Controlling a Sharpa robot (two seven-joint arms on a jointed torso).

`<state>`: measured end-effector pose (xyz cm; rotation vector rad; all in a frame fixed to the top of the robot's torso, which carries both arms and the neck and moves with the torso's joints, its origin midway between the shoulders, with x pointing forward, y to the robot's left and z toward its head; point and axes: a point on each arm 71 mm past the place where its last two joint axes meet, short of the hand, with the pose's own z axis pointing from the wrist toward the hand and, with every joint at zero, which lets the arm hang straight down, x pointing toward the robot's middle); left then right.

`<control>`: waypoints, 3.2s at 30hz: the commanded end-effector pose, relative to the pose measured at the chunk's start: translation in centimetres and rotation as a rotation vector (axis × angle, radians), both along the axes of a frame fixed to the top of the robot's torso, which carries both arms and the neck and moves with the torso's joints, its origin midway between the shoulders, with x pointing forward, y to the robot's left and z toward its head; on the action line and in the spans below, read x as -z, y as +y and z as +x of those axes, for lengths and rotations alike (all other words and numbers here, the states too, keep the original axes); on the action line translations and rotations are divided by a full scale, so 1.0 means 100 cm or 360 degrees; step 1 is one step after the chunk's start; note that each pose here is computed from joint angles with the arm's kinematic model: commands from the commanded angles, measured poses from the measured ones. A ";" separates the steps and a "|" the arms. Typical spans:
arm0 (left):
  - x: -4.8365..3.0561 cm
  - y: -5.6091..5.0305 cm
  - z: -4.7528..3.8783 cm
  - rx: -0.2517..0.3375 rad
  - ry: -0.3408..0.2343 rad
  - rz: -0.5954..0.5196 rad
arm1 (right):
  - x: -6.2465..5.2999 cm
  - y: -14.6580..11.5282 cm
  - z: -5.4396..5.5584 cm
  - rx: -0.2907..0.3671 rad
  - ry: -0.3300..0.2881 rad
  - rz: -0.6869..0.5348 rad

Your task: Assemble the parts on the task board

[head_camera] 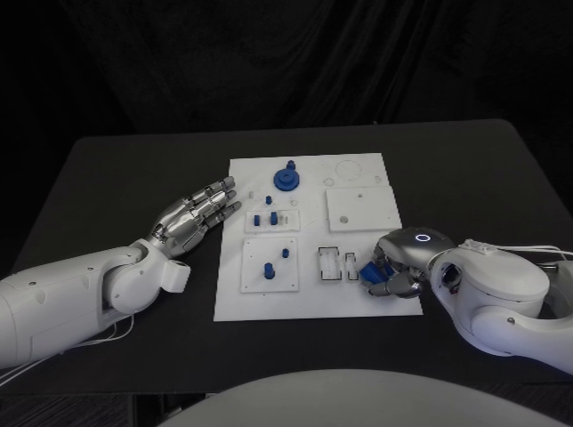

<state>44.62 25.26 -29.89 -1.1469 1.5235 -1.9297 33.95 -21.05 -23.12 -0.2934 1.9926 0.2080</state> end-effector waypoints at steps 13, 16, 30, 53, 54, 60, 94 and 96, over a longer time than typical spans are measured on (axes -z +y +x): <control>0.0002 -0.001 -0.0016 0.0009 -0.0017 -0.0043 | -0.002 -0.016 -0.006 0.0394 0.0155 0.0489; 0.0009 0.000 -0.0021 0.0008 -0.0015 -0.0042 | -0.010 -0.017 -0.004 0.0469 0.0176 0.0642; 0.0028 -0.001 -0.0037 0.0011 -0.0005 -0.0041 | -0.009 -0.009 0.008 0.0740 0.0547 0.1013; 0.0047 -0.004 -0.0042 0.0023 0.0004 -0.0047 | 0.004 0.006 0.027 0.0683 0.0640 0.0940; 0.0049 -0.004 -0.0043 0.0024 0.0004 -0.0047 | 0.004 0.007 0.027 0.0676 0.0638 0.0940; 0.0054 -0.004 -0.0046 0.0026 0.0008 -0.0047 | 0.004 0.013 0.027 0.0649 0.0642 0.0937; 0.0080 -0.003 -0.0058 0.0031 0.0023 -0.0043 | 0.002 0.016 0.027 0.0593 0.0592 0.0910; 0.0082 -0.003 -0.0060 0.0030 0.0024 -0.0042 | 0.001 0.015 0.027 0.0581 0.0570 0.0914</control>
